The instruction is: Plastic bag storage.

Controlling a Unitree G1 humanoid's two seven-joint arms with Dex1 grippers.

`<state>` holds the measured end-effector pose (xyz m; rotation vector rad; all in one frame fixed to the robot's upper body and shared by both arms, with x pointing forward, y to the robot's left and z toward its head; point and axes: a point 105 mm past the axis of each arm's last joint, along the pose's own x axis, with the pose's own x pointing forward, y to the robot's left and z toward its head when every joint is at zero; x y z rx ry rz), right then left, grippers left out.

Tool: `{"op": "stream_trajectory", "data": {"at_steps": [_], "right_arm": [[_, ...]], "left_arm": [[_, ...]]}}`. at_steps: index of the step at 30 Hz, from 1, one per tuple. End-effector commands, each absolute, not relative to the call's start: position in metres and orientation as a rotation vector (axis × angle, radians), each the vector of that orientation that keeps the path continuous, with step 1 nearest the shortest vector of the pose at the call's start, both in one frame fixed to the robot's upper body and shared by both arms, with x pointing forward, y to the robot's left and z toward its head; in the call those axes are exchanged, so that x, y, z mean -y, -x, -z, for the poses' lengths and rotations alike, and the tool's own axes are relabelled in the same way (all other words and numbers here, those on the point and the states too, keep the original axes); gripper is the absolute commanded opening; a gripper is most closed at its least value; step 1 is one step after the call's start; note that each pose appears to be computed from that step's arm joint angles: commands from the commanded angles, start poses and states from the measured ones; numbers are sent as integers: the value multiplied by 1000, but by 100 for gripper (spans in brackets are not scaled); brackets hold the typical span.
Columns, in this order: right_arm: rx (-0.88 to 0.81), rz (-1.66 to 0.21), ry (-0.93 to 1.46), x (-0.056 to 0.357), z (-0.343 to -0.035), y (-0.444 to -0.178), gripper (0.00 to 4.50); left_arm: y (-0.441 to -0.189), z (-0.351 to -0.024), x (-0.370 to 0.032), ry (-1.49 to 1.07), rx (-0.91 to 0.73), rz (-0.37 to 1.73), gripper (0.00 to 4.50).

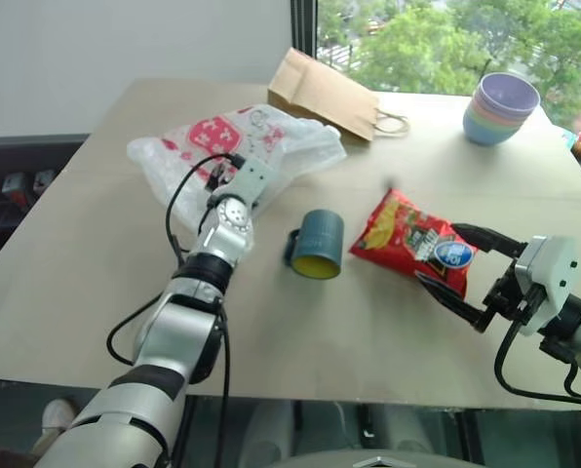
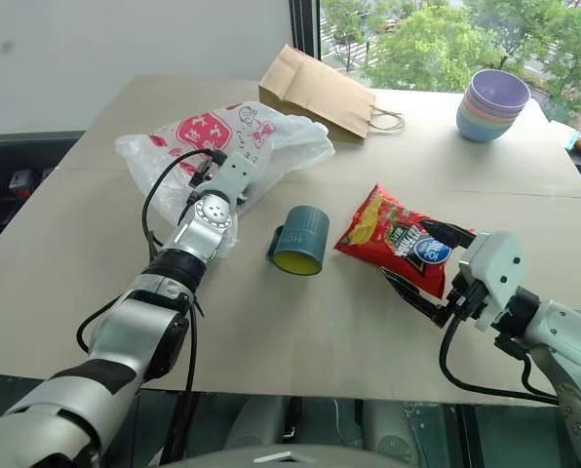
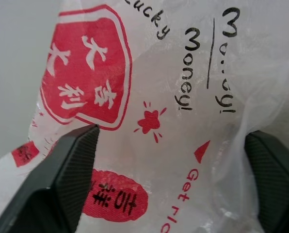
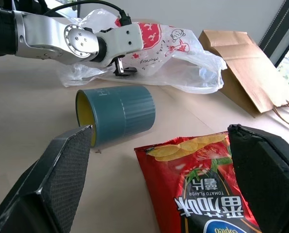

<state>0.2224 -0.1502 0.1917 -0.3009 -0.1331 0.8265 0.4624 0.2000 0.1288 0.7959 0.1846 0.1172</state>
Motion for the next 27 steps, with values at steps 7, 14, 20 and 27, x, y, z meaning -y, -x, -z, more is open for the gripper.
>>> {"op": "stream_trajectory", "data": {"at_steps": [7, 14, 20, 27], "right_arm": [[187, -834, 326, 143, -203, -220, 450], [166, -987, 421, 106, -188, -227, 450], [156, -1099, 439, 53, -178, -259, 450], [161, -1094, 549, 16, -160, -288, 450]], "left_arm": [[-462, -142, -208, -180, -177, -19, 7], [-435, -224, -198, 391, -44, 257, 7], [-388, -272, -183, 361, -55, 418, 7], [-374, -272, -183, 314, -108, 416, 7]]}}
